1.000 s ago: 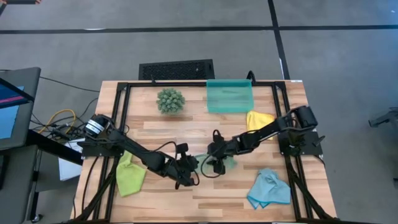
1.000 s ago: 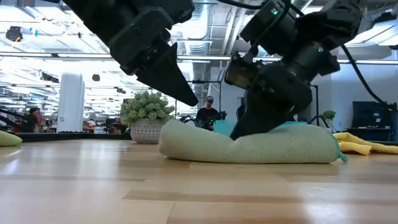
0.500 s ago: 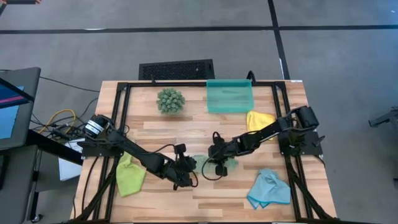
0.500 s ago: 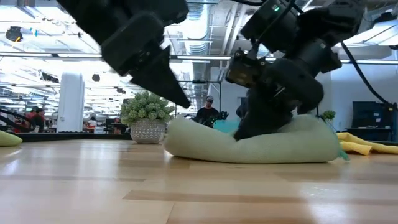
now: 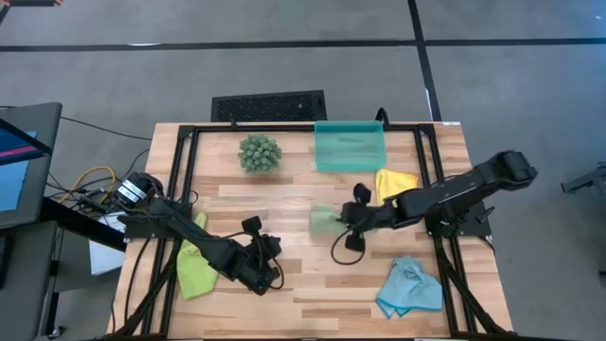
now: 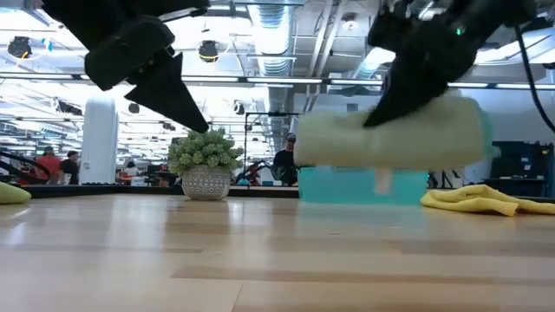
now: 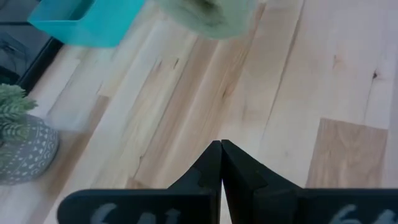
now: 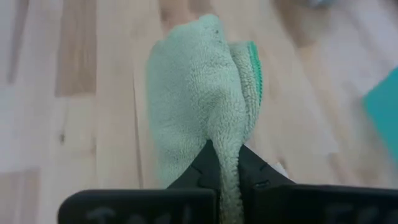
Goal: Roll microfiber towels into tight, uniform cylinder then place into a basket
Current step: Put the green microfiber cloth into the green organizer bin
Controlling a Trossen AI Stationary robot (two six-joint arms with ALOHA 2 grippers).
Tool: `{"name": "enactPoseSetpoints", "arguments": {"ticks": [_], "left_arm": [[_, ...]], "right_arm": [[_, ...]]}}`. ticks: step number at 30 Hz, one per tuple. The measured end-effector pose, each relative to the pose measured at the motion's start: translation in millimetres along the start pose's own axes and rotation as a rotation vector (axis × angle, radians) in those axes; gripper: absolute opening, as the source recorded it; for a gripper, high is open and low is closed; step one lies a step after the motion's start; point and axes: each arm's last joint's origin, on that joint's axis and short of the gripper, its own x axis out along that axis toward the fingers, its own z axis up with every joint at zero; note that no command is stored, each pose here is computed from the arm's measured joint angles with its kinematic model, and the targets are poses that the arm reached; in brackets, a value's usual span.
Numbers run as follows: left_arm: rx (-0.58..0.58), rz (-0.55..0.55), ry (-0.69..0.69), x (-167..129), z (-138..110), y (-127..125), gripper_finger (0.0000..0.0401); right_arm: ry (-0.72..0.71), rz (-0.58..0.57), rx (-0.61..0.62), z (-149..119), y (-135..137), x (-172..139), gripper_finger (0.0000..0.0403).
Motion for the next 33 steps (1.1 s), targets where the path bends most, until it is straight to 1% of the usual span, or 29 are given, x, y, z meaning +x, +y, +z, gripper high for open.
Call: {"name": "enactPoseSetpoints", "arguments": {"ticks": [3, 7, 10, 12, 15, 18, 20, 24, 28, 33], "left_arm": [[0.003, 0.001, 0.000, 0, 0, 0, 0.0002], [0.007, -0.001, -0.016, 1, 2, 0, 0.0002], [0.021, -0.004, -0.013, 1, 2, -1, 0.0002], [0.064, -0.020, -0.008, 1, 2, -1, 0.0002], [0.142, -0.046, -0.004, 2, 4, -2, 0.0002], [0.189, -0.039, -0.029, 5, 9, -1, 0.0002], [0.195, -0.014, -0.055, 10, 14, 2, 0.0002], [0.191, 0.019, -0.063, 20, 22, 10, 0.0002], [0.186, 0.049, -0.036, 29, 24, 19, 0.0002], [0.231, 0.046, -0.012, 36, 27, 25, 0.0002]], "right_arm": [[-0.049, -0.046, -0.044, 7, -10, -11, 0.0034], [-0.072, -0.128, -0.092, 14, -39, -18, 0.0026], [-0.056, -0.226, -0.119, 18, -72, -18, 0.0029], [-0.028, -0.299, -0.133, 18, -98, -15, 0.0036], [0.028, -0.364, -0.182, 15, -141, -11, 0.0039], [0.041, -0.356, -0.205, 7, -186, -3, 0.0030], [0.010, -0.324, -0.193, 4, -214, 3, 0.0026], [0.009, -0.265, -0.142, -9, -256, 22, 0.0034], [0.015, -0.178, -0.103, -16, -279, 44, 0.0044], [0.072, -0.162, -0.093, -22, -291, 66, 0.0044]]}}
